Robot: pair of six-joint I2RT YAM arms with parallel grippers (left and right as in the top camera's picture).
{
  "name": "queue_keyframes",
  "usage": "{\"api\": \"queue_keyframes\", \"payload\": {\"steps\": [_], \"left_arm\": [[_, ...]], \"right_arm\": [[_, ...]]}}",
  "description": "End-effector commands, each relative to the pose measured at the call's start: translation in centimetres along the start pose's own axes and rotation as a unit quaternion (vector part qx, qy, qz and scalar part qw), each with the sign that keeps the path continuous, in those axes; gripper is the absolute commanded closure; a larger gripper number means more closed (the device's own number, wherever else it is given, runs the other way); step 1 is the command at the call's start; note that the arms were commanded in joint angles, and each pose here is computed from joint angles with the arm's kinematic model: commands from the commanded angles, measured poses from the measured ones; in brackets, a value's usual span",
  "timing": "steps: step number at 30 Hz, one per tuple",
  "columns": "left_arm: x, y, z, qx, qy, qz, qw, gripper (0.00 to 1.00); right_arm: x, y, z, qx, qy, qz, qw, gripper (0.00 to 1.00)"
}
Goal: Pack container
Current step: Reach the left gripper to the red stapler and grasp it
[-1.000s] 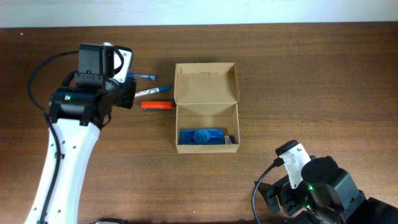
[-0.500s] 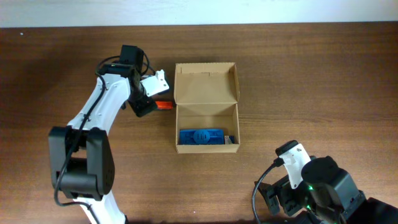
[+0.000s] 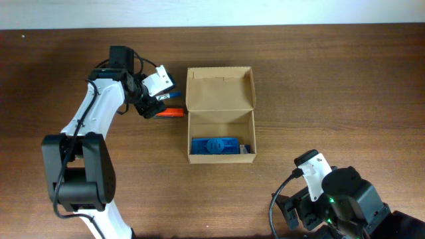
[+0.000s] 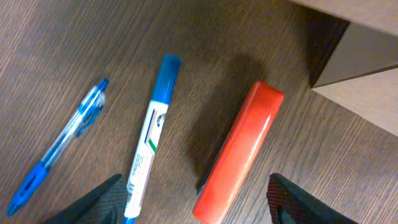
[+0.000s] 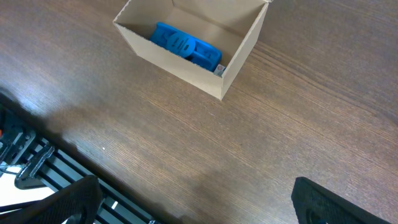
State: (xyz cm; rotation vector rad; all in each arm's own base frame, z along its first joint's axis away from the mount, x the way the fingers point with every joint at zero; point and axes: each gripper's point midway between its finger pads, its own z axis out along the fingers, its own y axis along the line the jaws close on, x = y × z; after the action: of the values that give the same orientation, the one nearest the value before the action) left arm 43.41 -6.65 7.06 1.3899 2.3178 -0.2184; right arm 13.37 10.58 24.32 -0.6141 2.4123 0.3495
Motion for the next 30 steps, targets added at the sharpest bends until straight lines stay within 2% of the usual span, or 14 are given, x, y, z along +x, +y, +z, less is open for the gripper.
{"api": "queue_keyframes", "payload": {"steps": [1,5,7,23,26,30], "left_arm": [[0.2,-1.0,1.4,0.032,-0.016,0.012,0.999,0.3],[0.4,-1.3,2.8,0.049,-0.024,0.007,0.998,0.36],[-0.4,-1.8,3.2,0.068,-0.052,0.006,0.996,0.36],[2.0,-4.2,5.4,0.087,-0.04,0.016,0.995,0.37],[2.5,-4.6,5.8,0.088,-0.04,0.015,0.995,0.41],[2.5,-4.5,5.8,0.087,-0.041,0.016,0.995,0.51]], "right_arm": [[-0.4,-0.1,-0.4,0.003,-0.011,0.005,1.0,0.01],[-0.4,-0.1,-0.4,0.003,-0.011,0.005,1.0,0.01],[-0.4,-0.1,-0.4,0.003,-0.011,0.005,1.0,0.01],[-0.4,-0.1,-0.4,0.003,-0.011,0.005,1.0,0.01],[-0.4,-0.1,-0.4,0.003,-0.011,0.005,1.0,0.01],[-0.4,-0.1,-0.4,0.003,-0.011,0.005,1.0,0.01]]}}
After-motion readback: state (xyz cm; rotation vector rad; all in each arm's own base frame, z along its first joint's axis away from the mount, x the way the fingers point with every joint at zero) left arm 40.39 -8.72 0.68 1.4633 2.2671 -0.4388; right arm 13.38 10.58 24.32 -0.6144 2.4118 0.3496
